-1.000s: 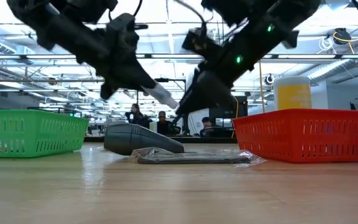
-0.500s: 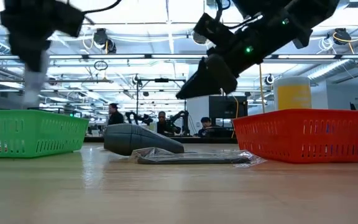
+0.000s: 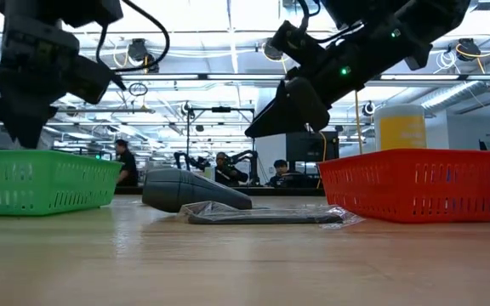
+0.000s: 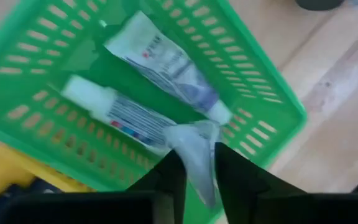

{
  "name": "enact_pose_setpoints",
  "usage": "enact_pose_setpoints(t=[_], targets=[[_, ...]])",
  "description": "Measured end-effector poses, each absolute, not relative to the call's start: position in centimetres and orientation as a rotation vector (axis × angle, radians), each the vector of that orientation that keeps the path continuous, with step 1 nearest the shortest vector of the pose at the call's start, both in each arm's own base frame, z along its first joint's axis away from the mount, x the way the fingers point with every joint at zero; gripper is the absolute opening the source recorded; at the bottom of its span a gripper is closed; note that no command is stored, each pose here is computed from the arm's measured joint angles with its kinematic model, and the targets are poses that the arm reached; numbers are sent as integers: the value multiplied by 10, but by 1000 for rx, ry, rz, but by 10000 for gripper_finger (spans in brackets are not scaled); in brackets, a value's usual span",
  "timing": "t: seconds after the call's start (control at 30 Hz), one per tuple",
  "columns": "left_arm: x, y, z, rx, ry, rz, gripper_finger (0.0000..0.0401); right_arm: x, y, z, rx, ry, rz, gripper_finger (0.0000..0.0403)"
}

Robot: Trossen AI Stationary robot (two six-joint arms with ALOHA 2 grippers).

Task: Pick & Place Travel size toiletries
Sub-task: Put the white toothpaste into the green bin, then put the black deodorant into the blue bin

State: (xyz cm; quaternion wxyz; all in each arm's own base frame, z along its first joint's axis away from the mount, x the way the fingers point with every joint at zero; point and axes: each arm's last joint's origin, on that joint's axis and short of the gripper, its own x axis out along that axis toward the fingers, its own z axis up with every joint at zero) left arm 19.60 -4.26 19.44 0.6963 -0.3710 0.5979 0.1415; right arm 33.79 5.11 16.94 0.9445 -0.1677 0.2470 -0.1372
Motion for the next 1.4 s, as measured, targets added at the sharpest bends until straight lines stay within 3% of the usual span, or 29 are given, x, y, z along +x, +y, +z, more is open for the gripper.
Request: enact_pose_setpoints(t=[0.3,0.5,0.77,0.97,1.17,1.4], targets=[[197,-19,192,-785,1319,312,172,338,51,169,-330,503,-282,244],[194,-2,204,-742,1246,348,196,339,55,168,-248,497,-155,242],[208,-3,226,-440,876,415,188,341,56,169,-38,492,62,245],[230,-28,224,-246,564,404,167,358,58,172,35,481,169,273],[244,-46,204,-224,483,339,145,386,62,153,0,551,226,301],[249,-49,188,-231,496,430,123,411,60,129,-56,610,223,298]])
